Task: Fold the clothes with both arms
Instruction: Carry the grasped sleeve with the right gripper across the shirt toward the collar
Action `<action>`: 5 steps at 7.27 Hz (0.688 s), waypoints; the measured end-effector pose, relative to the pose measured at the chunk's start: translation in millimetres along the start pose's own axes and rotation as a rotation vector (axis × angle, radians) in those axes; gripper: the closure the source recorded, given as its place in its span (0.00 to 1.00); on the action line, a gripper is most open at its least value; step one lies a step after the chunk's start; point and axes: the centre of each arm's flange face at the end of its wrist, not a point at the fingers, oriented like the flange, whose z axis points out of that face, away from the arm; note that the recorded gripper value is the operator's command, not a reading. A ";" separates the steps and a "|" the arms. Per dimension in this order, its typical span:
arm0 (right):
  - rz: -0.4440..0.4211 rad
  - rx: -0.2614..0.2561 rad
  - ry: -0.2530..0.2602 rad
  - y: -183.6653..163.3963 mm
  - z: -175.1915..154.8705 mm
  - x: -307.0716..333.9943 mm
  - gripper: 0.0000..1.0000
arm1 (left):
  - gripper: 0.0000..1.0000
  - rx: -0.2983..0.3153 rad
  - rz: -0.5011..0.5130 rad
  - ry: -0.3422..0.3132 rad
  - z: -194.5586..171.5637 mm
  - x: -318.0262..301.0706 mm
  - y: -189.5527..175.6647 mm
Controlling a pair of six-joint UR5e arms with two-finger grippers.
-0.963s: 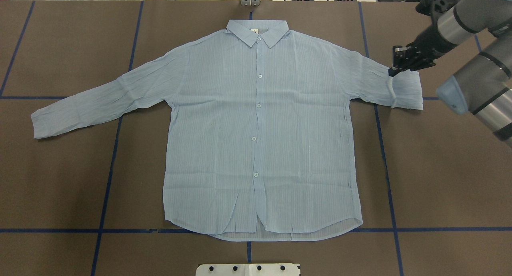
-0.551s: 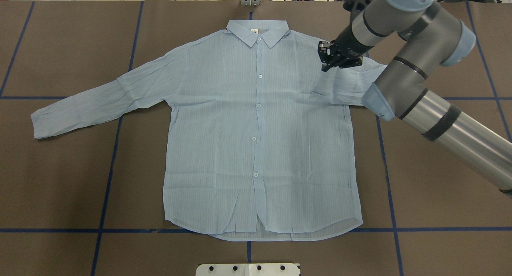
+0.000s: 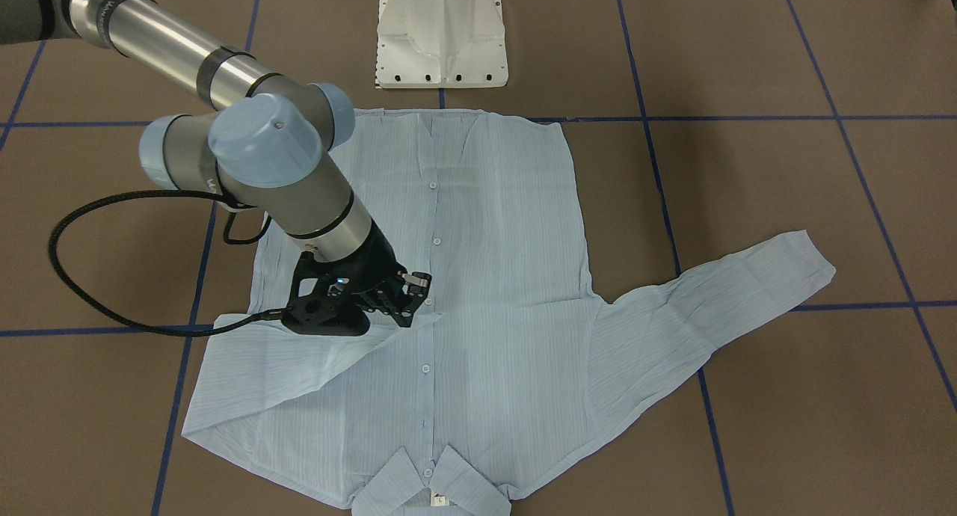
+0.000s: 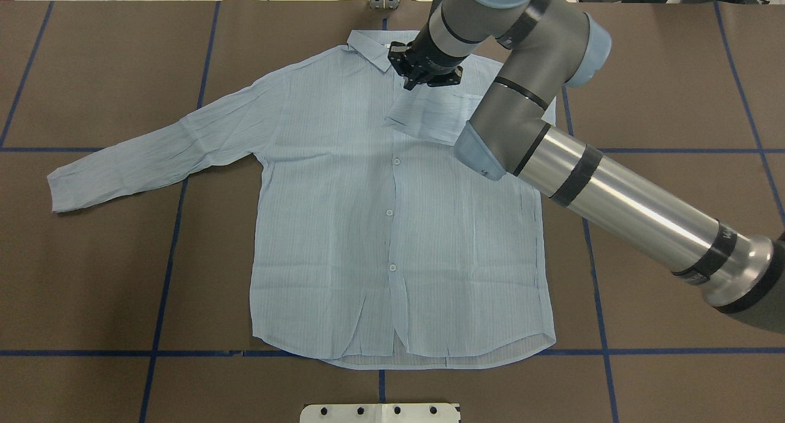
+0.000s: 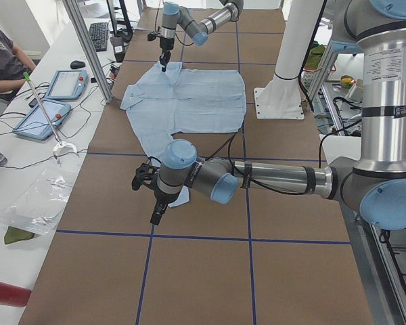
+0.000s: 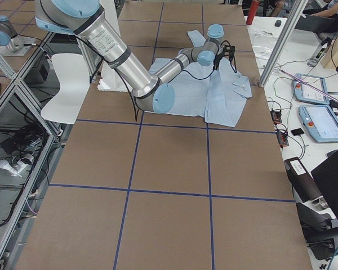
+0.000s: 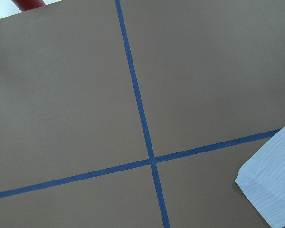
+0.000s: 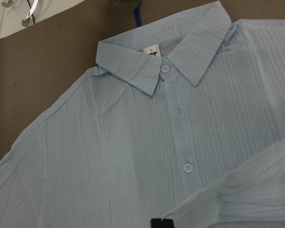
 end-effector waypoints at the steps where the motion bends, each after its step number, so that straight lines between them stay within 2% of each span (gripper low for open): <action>1: 0.010 0.016 -0.024 10.2 11.2 -19.7 1.00 | 0.00 -0.001 0.000 0.005 0.2 0.5 0.1; 3: 0.026 0.041 -0.050 19.4 25.2 -44.3 1.00 | 0.00 -0.001 0.000 0.008 0.4 0.8 0.2; 5: 0.030 0.046 -0.049 20.1 32.0 -65.3 1.00 | 0.00 -0.001 0.001 0.010 0.3 1.0 0.2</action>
